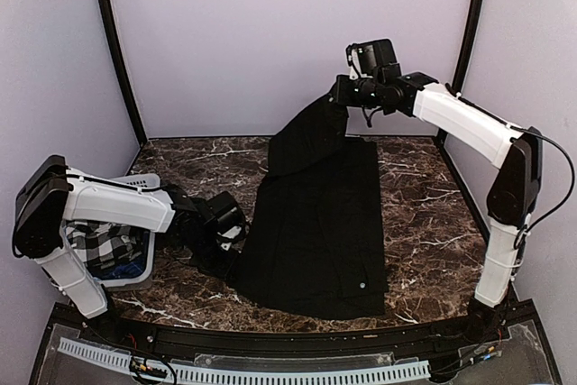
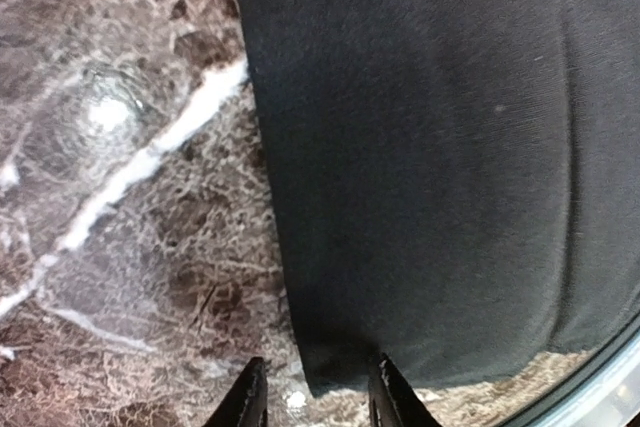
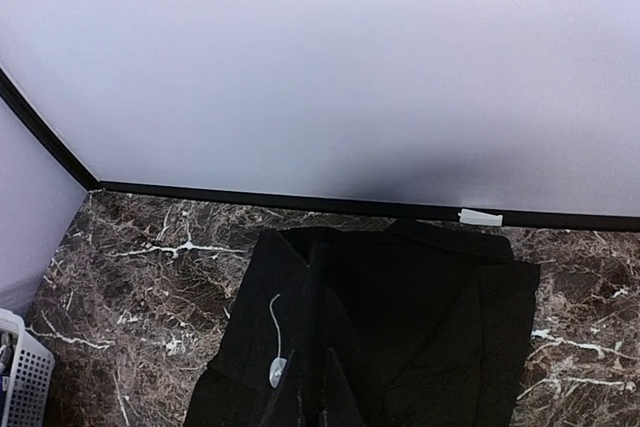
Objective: Fold and stack the long sleeve shirts
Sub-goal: Pick up the shirt from the center of the board.
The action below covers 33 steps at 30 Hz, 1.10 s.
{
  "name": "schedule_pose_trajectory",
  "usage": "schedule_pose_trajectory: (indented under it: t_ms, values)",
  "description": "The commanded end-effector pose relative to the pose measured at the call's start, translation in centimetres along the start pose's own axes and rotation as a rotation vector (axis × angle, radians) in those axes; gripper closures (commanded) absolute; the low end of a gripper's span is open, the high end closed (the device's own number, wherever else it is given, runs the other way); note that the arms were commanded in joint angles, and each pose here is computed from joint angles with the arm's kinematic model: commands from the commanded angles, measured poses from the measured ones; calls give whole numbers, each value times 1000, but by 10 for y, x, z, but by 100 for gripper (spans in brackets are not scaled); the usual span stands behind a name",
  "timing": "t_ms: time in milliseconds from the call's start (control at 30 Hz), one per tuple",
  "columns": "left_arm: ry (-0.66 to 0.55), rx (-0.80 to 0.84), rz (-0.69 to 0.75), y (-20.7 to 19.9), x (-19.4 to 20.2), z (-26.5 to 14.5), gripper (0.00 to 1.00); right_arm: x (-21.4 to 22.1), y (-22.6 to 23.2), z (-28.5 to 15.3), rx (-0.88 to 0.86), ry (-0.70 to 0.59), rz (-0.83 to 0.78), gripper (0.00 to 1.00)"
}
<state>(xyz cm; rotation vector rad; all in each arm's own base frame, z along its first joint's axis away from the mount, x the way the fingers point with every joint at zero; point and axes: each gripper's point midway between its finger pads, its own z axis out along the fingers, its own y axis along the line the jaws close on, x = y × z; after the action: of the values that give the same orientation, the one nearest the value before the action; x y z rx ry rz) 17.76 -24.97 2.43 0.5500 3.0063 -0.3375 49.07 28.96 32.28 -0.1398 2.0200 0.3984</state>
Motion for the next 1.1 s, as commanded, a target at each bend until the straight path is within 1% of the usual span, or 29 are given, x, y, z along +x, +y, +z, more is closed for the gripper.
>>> schedule_pose_trajectory:
  t_ms: [0,100,133,167,233,300,500,733,900,1067]
  values:
    - [-8,-19,28,-3,-5,5,67,-26,11,-26,-49,-73,22,100]
    - [5,-34,34,-6,-4,11,69,-28,13,-29,-53,-78,21,100]
    - [9,-41,39,-7,-3,11,73,-29,13,-29,-53,-78,21,100]
    - [9,-55,38,-6,-3,12,81,-29,13,-31,-55,-80,21,100]
    - [3,-80,34,-3,-4,9,94,-33,15,-34,-63,-88,21,100]
    - [-18,-93,32,-3,-9,3,99,-36,17,-36,-67,-96,18,100]
    - [-101,-105,38,-7,-27,-24,100,-51,16,-38,-43,-124,-14,100]
    - [-174,-45,79,-27,-45,-53,100,-76,11,-50,3,-189,-46,100]
    - [-180,-25,117,-39,-50,-62,100,-83,6,-56,37,-213,-65,100]
    - [-159,74,221,-75,-48,-66,100,-86,-8,-62,112,-224,-87,100]
